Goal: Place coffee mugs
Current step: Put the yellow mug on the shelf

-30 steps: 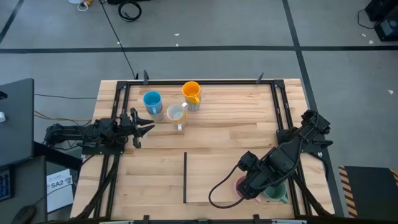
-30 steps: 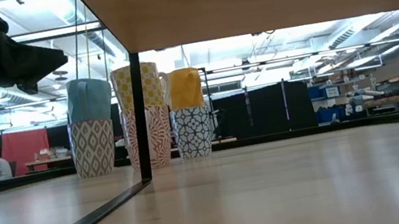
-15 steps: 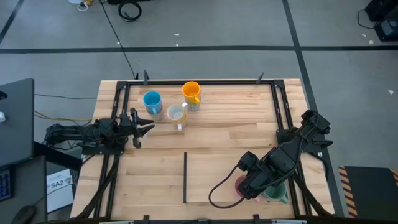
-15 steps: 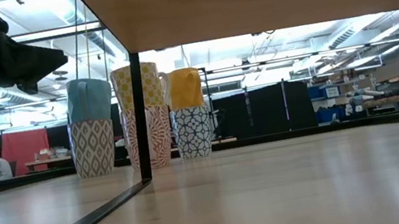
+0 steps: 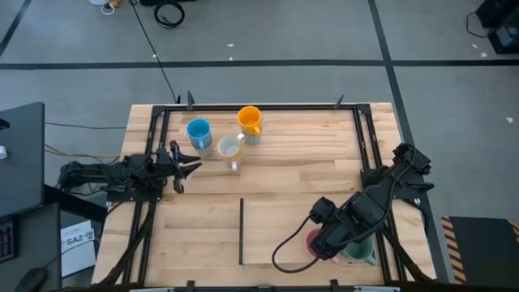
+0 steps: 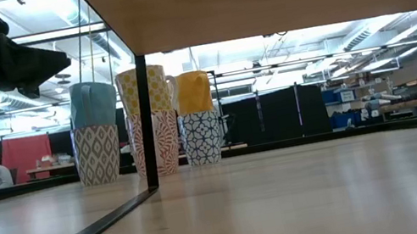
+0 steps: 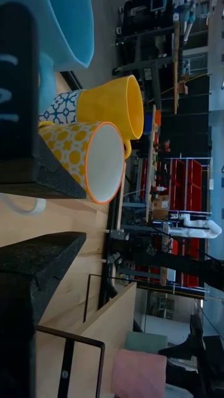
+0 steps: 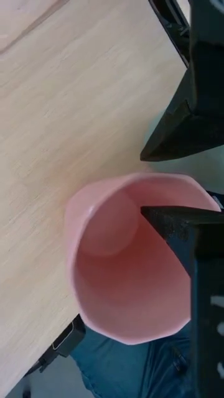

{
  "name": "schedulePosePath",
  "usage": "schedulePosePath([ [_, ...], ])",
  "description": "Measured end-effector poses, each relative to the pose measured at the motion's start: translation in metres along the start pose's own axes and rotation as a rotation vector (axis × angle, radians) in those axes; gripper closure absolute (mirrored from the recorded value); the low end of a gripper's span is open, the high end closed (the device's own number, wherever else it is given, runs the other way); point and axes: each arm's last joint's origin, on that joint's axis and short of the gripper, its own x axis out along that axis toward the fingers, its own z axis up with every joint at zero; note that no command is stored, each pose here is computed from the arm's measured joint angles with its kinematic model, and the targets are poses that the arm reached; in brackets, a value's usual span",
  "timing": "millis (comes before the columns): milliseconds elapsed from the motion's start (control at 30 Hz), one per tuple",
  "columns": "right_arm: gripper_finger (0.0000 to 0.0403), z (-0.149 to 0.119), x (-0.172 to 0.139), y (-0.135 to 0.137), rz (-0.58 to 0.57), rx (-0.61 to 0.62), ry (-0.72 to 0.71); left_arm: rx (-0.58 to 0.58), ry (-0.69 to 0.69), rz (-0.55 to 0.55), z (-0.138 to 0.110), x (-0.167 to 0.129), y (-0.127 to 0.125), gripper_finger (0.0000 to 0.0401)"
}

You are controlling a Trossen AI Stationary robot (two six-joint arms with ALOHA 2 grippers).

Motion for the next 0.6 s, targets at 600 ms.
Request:
schedulePosePath([
  [600,0.0273,0.002,-0.035,-0.024,0.095,-0.014,-0.125,0.001,0.001,0.000,0.000,0.000,0.000,0.0299],
])
